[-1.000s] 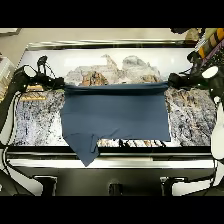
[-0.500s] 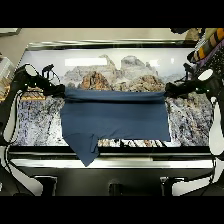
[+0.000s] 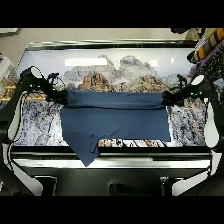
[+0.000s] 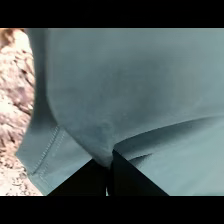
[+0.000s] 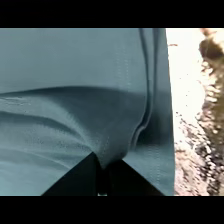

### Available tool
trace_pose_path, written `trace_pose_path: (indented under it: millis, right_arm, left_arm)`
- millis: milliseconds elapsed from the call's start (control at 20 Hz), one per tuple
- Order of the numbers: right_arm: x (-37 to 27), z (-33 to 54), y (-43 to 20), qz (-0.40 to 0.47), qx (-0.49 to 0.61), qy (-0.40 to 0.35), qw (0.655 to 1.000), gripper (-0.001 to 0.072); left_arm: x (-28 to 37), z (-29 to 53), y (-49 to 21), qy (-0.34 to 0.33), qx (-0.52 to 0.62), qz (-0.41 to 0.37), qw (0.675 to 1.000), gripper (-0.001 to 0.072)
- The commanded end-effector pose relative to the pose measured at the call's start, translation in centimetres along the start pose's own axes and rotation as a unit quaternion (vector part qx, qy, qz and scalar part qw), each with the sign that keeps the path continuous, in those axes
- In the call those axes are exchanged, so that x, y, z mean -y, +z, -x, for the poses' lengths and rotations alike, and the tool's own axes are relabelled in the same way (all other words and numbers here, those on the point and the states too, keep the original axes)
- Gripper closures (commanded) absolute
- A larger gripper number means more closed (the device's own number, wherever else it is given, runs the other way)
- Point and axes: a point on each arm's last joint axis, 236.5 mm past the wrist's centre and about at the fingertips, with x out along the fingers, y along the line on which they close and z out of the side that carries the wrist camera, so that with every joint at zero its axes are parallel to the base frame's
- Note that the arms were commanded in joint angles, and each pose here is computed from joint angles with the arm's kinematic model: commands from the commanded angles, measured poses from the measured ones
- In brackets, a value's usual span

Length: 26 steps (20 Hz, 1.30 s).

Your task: Fold the clothes and pants, and hang the long-sleeved shirts on hangers.

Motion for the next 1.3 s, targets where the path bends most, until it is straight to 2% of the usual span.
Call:
trace_pose_path:
  millis: [0,50,100,150,200,250,350,500,700,850,1000,1250]
  right_arm:
    - [0.8,-1.0,-0.5,-0.004,-0.016,-0.009,1.000,0.0683]
    - [1.1,-0.9,-0.6,-0.002,-0.017,-0.015,1.000,0.0659]
    - [1.7,-0.9,-1.0,-0.005,-0.026,-0.028,0.999,0.0546]
    - [2.5,-0.7,-1.5,-0.013,-0.037,-0.045,0.998,0.0439]
    - [3.5,-0.4,-2.5,-0.026,-0.056,-0.069,0.996,0.0265]
    - [4.6,0.3,-3.6,-0.032,-0.076,-0.096,0.992,0.0163]
    - [6.0,2.7,-5.2,-0.021,-0.101,-0.142,0.984,0.0163]
    - [5.4,7.0,-4.2,-0.013,-0.044,-0.150,0.988,0.0165]
    - [4.6,9.4,-6.8,-0.036,-0.017,-0.094,0.995,0.0165]
    - [3.2,8.9,-11.0,-0.059,-0.029,-0.038,0.997,0.0165]
    - [2.4,8.7,-13.6,-0.063,-0.022,-0.032,0.997,0.0165]
    - [0.9,9.9,-15.5,-0.062,-0.012,-0.020,0.998,0.0166]
  left_arm:
    - [0.2,-0.8,-0.7,-0.001,-0.022,0.005,1.000,0.0694]
    - [0.2,-0.8,-0.8,-0.001,-0.025,0.009,1.000,0.0690]
    - [0.2,-0.8,-0.8,-0.001,-0.024,0.009,1.000,0.0627]
    - [0.1,-0.6,-0.8,-0.001,-0.023,0.012,1.000,0.0480]
    - [-0.1,-0.3,-0.8,0.001,-0.020,0.017,1.000,0.0308]
    - [-0.3,0.4,-0.7,0.000,-0.013,0.020,1.000,0.0242]
    - [-1.1,2.7,-0.6,0.000,0.010,0.028,1.000,0.0242]
    - [-2.4,6.9,-1.9,0.005,0.034,0.039,0.999,0.0242]
    - [-4.9,7.1,-9.2,0.005,0.027,0.100,0.995,0.0242]
    - [-3.0,3.9,-16.2,-0.060,0.044,0.168,0.983,0.0242]
    - [-0.8,-0.2,-22.0,-0.106,0.049,0.212,0.970,0.0242]
    - [2.3,-4.8,-25.7,-0.185,0.040,0.245,0.951,0.0242]
